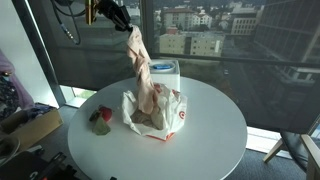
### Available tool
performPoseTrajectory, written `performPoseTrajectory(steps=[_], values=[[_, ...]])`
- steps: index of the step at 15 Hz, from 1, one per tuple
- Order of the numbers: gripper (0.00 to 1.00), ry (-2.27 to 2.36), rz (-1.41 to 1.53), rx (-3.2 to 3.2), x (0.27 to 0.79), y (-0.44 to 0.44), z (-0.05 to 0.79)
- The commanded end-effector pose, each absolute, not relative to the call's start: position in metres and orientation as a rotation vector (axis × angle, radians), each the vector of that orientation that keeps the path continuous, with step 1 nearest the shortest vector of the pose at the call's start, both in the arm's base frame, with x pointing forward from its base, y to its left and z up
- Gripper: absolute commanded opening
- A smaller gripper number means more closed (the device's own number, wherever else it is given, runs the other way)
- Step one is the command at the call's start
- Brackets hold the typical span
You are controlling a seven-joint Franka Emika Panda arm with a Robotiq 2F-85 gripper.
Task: Remove the items from the plastic bag and put them on the table
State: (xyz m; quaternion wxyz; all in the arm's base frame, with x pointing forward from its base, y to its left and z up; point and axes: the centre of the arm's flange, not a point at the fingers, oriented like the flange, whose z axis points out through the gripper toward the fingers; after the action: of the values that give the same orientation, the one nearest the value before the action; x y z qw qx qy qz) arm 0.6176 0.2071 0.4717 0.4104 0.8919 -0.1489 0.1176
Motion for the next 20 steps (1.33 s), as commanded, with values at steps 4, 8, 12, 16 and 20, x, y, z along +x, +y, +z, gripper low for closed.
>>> performPoseTrajectory(steps=[4,8,12,16,20], values=[[0.03,-0.256,0.52,2.561,0.607,0.268,0.523],[0.03,-0.134,0.641,2.732,0.602,0.298,0.542],[0.04,0.004,0.627,2.878,0.607,0.315,0.504],[0.04,0.116,0.536,2.916,0.611,0.321,0.41],[0.04,0.179,0.382,2.936,0.605,0.32,0.309]])
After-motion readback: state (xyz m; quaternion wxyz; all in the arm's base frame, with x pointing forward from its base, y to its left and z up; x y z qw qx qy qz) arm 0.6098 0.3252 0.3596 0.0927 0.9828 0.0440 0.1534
